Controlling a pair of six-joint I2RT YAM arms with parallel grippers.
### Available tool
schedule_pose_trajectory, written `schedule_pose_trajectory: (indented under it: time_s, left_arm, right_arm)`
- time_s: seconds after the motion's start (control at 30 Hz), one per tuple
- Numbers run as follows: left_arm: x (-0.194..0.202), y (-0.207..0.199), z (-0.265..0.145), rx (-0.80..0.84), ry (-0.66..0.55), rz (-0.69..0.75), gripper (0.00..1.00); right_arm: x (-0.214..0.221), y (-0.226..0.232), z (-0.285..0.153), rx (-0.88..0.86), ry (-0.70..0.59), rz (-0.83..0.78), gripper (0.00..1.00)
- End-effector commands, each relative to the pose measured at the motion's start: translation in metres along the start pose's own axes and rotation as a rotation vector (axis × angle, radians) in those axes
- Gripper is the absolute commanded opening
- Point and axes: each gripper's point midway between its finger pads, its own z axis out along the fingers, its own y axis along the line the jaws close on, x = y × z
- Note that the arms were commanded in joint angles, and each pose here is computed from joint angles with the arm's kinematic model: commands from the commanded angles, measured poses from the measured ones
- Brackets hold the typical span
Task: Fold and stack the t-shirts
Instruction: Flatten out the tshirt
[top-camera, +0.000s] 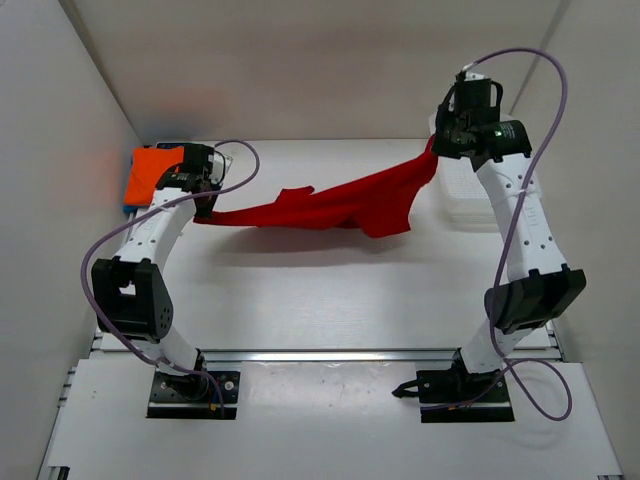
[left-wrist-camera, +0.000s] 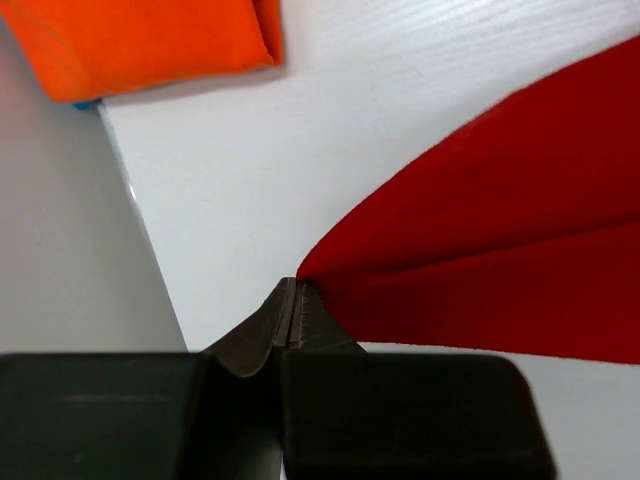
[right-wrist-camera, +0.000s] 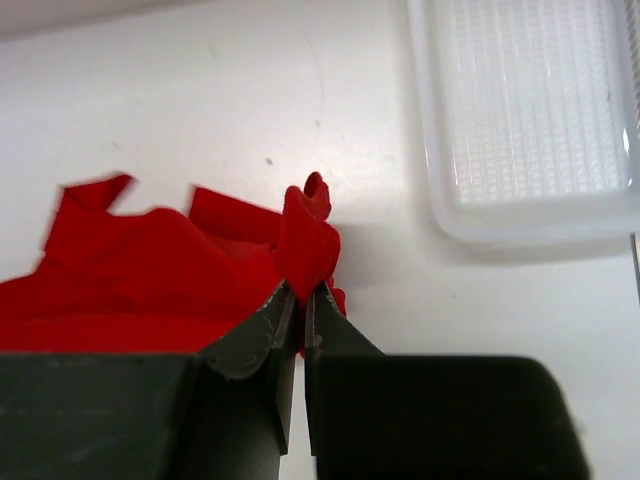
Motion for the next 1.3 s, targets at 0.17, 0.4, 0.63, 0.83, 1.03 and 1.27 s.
schedule_pose_trajectory:
  time_s: [0.17, 0.4, 0.63, 0.83, 1.03, 1.27]
  left_arm:
    - [-0.011, 0.01, -0.001, -0.029, -0.022, 0.0, 0.0]
    - [-0.005, -0.021, 0.037, 0.045, 0.062, 0.045, 0.0]
    - [-0.01, -0.037, 0.05, 0.109, 0.095, 0.035, 0.0]
    - [0.002, -0.038, 0.049, 0.114, 0.11, 0.038, 0.0]
    - [0.002, -0.044, 0.042, 0.131, 0.089, 0.017, 0.0]
    - [0.005, -0.047, 0.04, 0.147, 0.094, 0.018, 0.0]
  right_arm:
    - [0.013, -0.003, 0.0, -0.04, 0.061, -0.046, 0.0]
    - [0.044, 0.07, 0.112, -0.321, 0.262, -0.027, 0.31]
    - [0.051, 0.096, 0.12, -0.386, 0.278, -0.072, 0.59]
    - [0.142, 0.035, 0.077, -0.228, 0.455, -0.066, 0.53]
    - [0.223, 0.013, 0.052, -0.126, 0.403, 0.014, 0.62]
    - [0.252, -0.001, 0.085, -0.1, 0.417, 0.163, 0.52]
